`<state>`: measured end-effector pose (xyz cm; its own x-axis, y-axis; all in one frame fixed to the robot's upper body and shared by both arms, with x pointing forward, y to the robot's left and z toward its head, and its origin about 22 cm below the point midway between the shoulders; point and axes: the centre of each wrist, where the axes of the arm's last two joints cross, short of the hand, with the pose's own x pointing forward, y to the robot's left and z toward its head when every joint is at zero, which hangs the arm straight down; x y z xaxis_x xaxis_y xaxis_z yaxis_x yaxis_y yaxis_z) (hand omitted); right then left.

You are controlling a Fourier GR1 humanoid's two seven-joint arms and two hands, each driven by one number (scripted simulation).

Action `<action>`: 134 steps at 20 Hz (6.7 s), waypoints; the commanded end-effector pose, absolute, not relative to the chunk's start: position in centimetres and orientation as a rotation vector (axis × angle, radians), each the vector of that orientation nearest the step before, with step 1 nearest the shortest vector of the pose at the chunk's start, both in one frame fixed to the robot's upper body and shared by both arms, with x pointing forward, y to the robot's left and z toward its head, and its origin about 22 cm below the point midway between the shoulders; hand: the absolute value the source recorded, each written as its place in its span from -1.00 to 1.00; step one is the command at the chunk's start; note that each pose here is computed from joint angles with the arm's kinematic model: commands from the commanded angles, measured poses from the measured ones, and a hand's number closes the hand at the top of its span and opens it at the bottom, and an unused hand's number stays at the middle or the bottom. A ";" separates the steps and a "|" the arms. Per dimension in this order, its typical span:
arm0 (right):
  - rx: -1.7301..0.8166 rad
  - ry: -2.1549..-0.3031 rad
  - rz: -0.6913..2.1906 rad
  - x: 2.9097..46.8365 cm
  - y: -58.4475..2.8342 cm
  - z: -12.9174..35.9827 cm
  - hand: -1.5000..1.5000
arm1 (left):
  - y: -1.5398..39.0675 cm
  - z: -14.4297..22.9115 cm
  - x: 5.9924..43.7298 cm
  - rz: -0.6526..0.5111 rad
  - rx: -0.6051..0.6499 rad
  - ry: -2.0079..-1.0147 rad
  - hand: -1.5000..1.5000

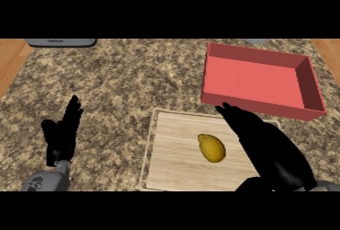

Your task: Pick the lemon from the tray and place it in the cardboard box

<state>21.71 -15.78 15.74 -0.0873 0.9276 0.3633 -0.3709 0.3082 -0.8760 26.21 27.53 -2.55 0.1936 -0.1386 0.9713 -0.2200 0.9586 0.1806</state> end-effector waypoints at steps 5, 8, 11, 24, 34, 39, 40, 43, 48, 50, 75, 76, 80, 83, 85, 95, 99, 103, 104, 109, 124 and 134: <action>-0.654 -1.106 1.192 21.7 -12.4 15.1 -1.00 | 27.5 -3.9 26.1 0.059 0.314 -1.374 0.00; -0.679 -1.072 1.211 20.5 -10.6 15.1 -1.00 | 28.3 -3.1 25.1 0.058 0.318 -1.394 0.00; -0.678 -1.054 1.219 21.5 -10.3 13.6 -1.00 | 28.0 -1.7 26.2 0.071 0.314 -1.392 0.00; -0.703 -0.959 1.216 22.2 -10.3 12.0 -1.00 | 29.4 -1.4 25.9 0.056 0.293 -1.384 0.00; -0.734 -0.945 1.217 26.1 -12.6 11.0 -1.00 | 29.5 -3.3 25.1 0.072 0.315 -1.386 0.00; -0.747 -0.934 1.221 25.0 -10.9 8.9 -1.00 | 25.9 -3.4 25.2 0.056 0.306 -1.380 0.00; -0.748 -0.914 1.251 26.9 -8.6 8.3 -1.00 | 27.5 -2.7 28.0 0.076 0.300 -1.389 0.00; -0.734 -0.902 1.253 25.3 -9.1 8.0 -1.00 | 26.7 -2.2 26.7 0.064 0.330 -1.387 0.00; -0.749 -0.910 1.238 24.7 -9.2 7.8 -1.00 | 28.1 -2.4 26.3 0.075 0.301 -1.389 0.00; -0.742 -0.905 1.258 26.3 -11.2 7.3 -1.00 | 27.6 -2.8 27.1 0.060 0.286 -1.397 0.00; -0.696 -1.184 1.434 21.2 -13.0 4.0 1.00 | 27.4 -1.0 25.5 0.064 0.302 -1.373 0.00; -0.656 -1.185 1.471 20.2 -12.7 3.0 1.00 | 28.7 -4.2 24.4 0.075 0.331 -1.384 0.00; -0.678 -1.240 1.510 17.7 -13.7 2.7 1.00 | 28.6 -1.5 25.9 0.059 0.320 -1.378 0.00; -0.706 -1.345 1.481 16.6 -13.7 6.1 1.00 | 27.8 -3.4 26.0 0.061 0.316 -1.380 0.00; -0.732 -1.382 1.477 15.8 -14.5 6.8 1.00 | 29.3 -2.9 25.3 0.065 0.304 -1.365 0.00; -0.828 -1.681 1.168 12.2 -17.5 19.4 1.00 | 27.4 -2.7 26.8 0.067 0.323 -1.382 0.00; -0.897 -1.664 1.110 13.7 -18.3 21.1 1.00 | 27.5 -3.2 25.5 0.055 0.310 -1.381 0.00; -0.968 -1.663 1.102 16.2 -19.0 22.6 1.00 | 28.3 -2.2 27.1 0.066 0.308 -1.396 0.00; -0.978 -1.674 1.081 16.7 -19.8 22.6 1.00 | 26.7 -1.4 26.4 0.053 0.301 -1.379 0.00; -0.973 -1.696 0.973 22.7 -23.3 23.1 1.00 | 28.5 -2.1 25.9 0.058 0.314 -1.373 0.00; -0.887 -1.673 0.947 37.0 -26.5 16.3 1.00 | 28.1 -2.5 27.0 0.044 0.289 -1.393 0.00; -0.779 -1.516 0.841 42.7 -28.4 13.0 -1.00 | 28.5 -3.2 25.6 0.046 0.271 -1.385 0.00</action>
<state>41.27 -27.48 14.15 -0.1400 0.8941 0.4254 0.0738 0.4379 -0.8960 26.74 27.14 -2.80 0.1825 -0.1362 0.9737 -0.2011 0.9642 0.1726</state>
